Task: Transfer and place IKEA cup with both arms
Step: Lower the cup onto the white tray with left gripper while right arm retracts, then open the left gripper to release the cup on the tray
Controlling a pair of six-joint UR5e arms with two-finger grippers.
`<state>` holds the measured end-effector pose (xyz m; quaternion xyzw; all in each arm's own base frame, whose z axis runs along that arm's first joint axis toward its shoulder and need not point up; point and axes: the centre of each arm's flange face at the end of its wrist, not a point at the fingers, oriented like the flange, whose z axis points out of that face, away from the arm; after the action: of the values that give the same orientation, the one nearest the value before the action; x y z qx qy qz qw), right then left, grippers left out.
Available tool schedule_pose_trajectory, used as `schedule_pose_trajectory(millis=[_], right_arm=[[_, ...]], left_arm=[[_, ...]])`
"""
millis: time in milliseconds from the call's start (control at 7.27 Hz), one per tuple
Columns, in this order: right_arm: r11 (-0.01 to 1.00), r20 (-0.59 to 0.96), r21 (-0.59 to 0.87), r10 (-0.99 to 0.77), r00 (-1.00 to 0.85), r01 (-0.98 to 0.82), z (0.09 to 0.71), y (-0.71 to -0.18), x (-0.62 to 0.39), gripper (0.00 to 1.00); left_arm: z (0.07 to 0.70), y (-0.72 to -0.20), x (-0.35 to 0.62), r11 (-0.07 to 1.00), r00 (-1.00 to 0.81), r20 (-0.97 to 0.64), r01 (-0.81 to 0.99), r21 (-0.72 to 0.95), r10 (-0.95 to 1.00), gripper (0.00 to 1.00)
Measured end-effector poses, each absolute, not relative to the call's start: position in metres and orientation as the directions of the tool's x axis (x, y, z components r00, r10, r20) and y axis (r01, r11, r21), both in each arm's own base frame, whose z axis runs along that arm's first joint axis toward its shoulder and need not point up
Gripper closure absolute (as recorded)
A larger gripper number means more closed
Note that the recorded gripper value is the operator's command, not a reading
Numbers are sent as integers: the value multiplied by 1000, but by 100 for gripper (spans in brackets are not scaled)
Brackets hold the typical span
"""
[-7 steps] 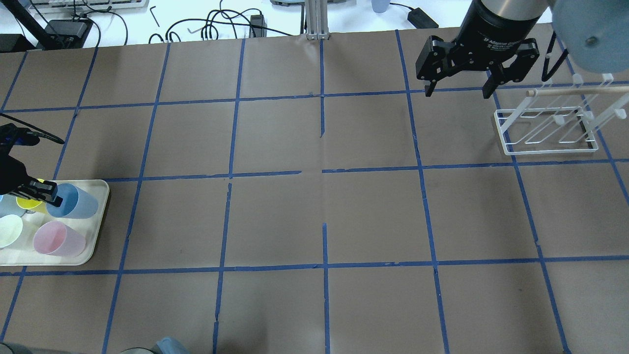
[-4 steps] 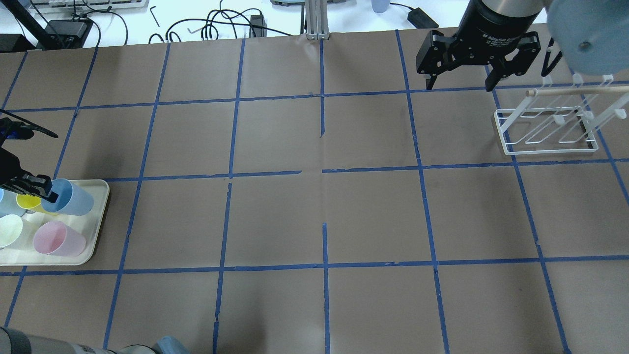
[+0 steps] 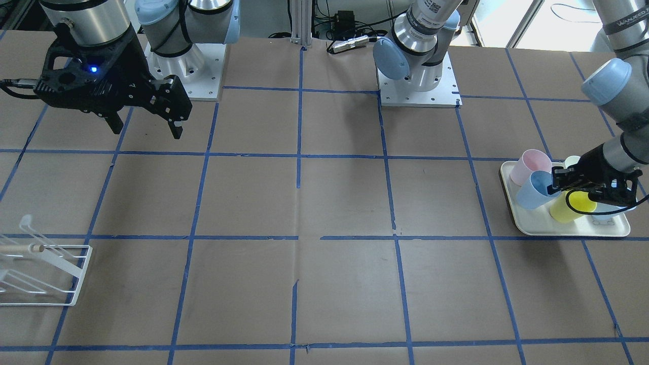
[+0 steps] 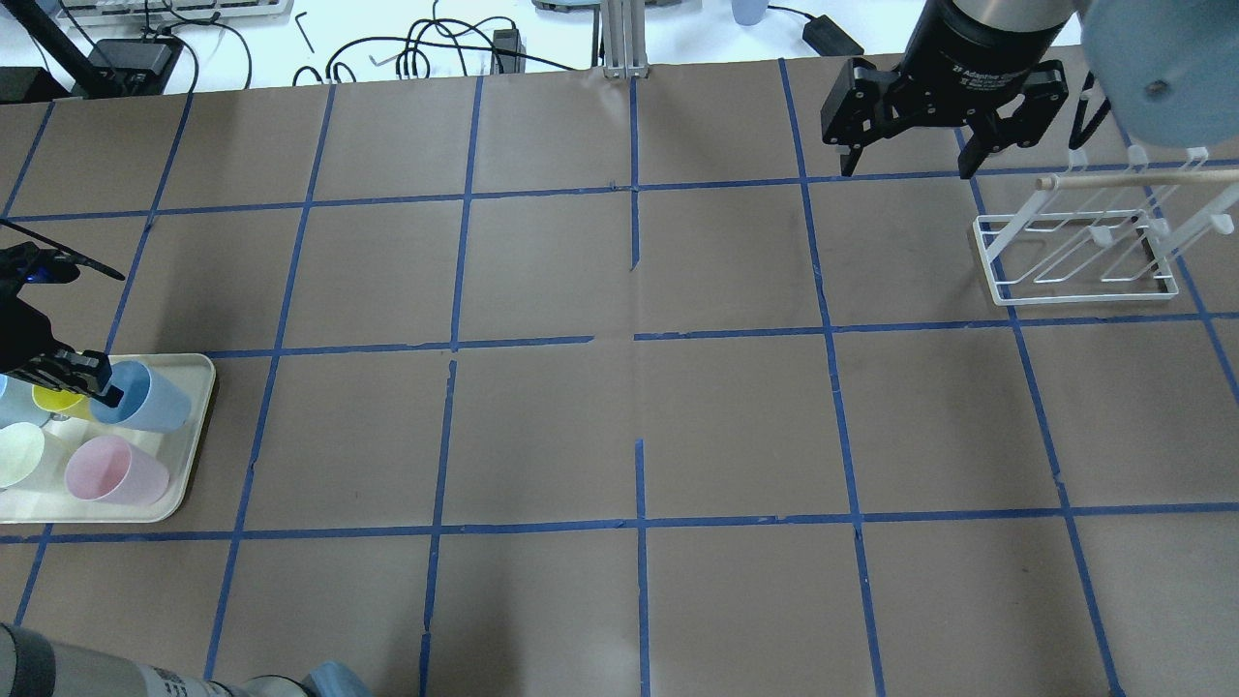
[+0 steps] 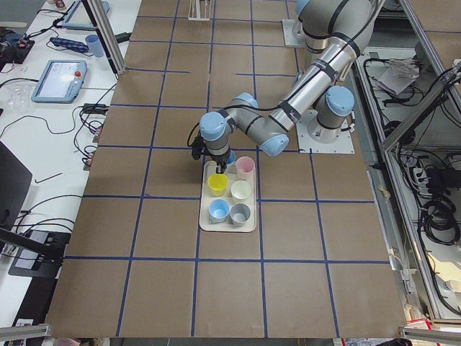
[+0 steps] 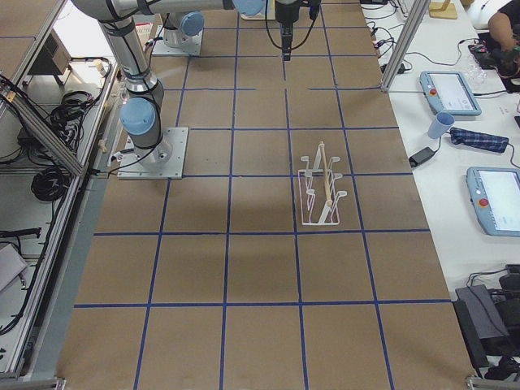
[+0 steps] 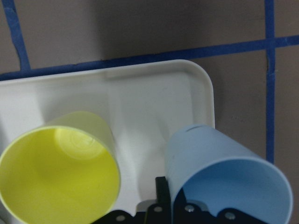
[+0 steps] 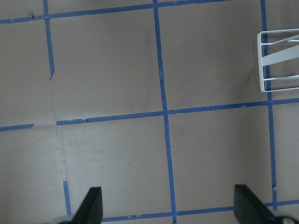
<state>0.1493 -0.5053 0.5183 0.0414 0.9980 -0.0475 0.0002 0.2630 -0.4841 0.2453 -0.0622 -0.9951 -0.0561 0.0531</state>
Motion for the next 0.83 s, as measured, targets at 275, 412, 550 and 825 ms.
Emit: schedule_pose_trajectory(millis=[275,412,550,825], right_arm=[[992,-6,-96,80,-997,80,519,-506,149,0],[992,-6,-97,79,-997,80,519,-506,149,0],[992,-7,-100,81,-997,81,520,-506,150,0],[991,-7,-102,83,-997,83,520,-507,150,0]], left_arm=[[241,-484,265,985,-987,107,132,115,119,80],[240,-485,265,984,-987,108,132,116,120,66],[239,-484,265,984,-987,109,132,117,120,52],[235,-485,265,984,-986,115,131,121,117,49]])
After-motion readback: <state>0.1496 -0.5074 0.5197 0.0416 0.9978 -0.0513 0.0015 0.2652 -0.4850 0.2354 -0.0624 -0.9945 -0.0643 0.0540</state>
